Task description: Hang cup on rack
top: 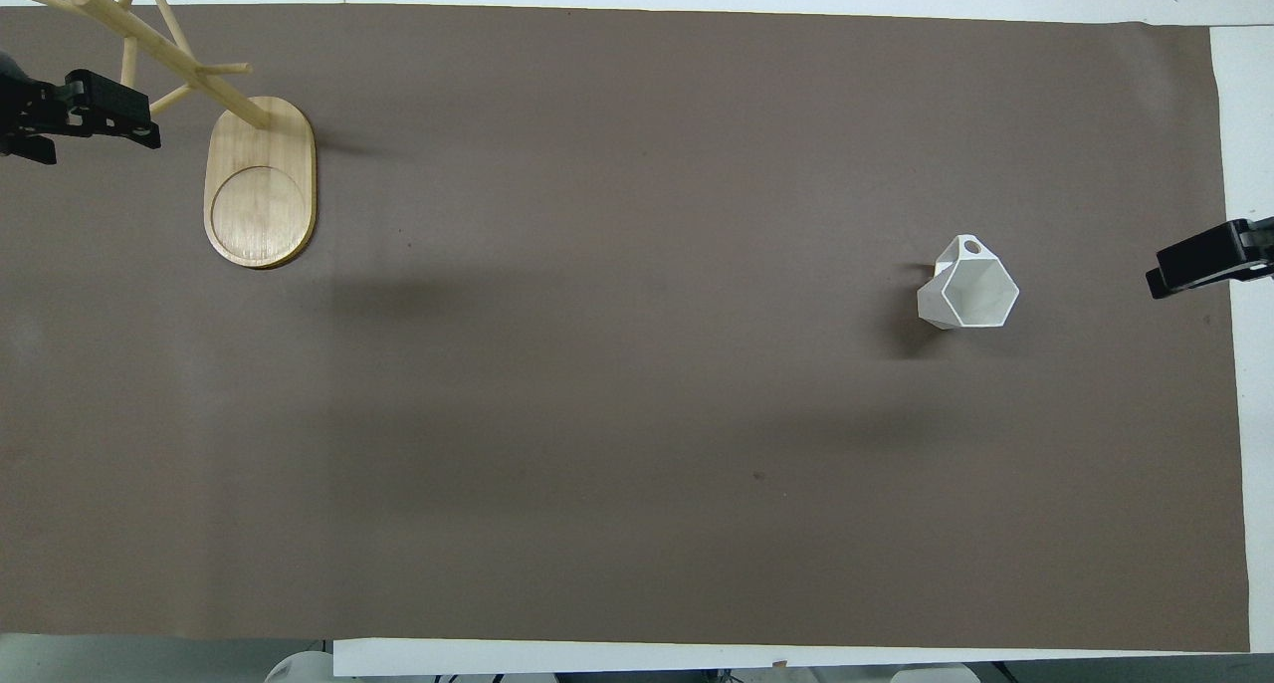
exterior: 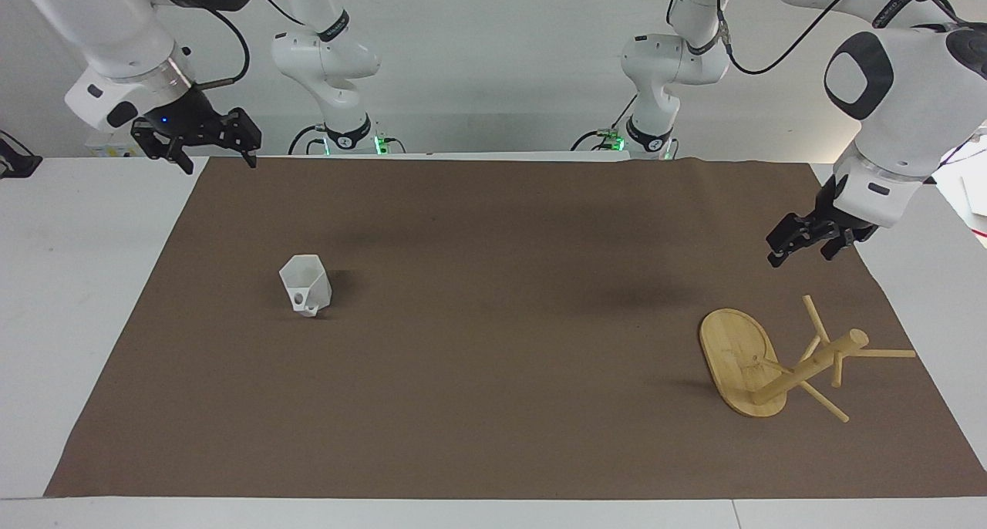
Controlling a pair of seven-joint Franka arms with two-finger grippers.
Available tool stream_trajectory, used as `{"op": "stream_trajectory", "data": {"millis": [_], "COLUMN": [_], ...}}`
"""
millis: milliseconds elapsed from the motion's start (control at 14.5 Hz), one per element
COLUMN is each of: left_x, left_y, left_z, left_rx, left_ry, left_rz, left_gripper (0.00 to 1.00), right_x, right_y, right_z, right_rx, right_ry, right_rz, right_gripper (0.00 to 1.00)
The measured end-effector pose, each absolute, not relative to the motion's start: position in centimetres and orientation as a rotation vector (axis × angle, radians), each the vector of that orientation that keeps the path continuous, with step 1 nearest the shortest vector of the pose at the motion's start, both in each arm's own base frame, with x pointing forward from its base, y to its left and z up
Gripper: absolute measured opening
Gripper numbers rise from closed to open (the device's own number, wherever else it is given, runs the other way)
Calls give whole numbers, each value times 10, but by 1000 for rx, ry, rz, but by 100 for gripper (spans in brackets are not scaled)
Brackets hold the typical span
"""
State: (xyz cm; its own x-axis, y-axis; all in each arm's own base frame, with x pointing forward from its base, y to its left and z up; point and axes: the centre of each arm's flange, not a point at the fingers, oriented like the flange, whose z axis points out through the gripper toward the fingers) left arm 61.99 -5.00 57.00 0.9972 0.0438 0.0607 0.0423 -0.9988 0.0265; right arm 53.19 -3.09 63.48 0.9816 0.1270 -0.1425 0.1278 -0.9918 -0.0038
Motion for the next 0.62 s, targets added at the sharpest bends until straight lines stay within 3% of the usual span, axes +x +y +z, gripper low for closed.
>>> {"op": "stream_trajectory", "data": {"millis": [207, 414, 621], "left_x": [620, 620, 620], "left_y": [-50, -50, -50], "left_z": [570, 570, 570], "left_rx": [3114, 3114, 3114], "left_ry": [67, 67, 67], "left_rz": [95, 95, 95], "left_gripper": [100, 100, 100], "right_x": [528, 531, 540], "right_y": [-22, -26, -72], "right_z": [633, 630, 613], "right_rx": [3118, 3086, 3056], "right_ry": [262, 616, 1064], "right_rz": [-258, -234, -166], "right_gripper": [100, 100, 100]}}
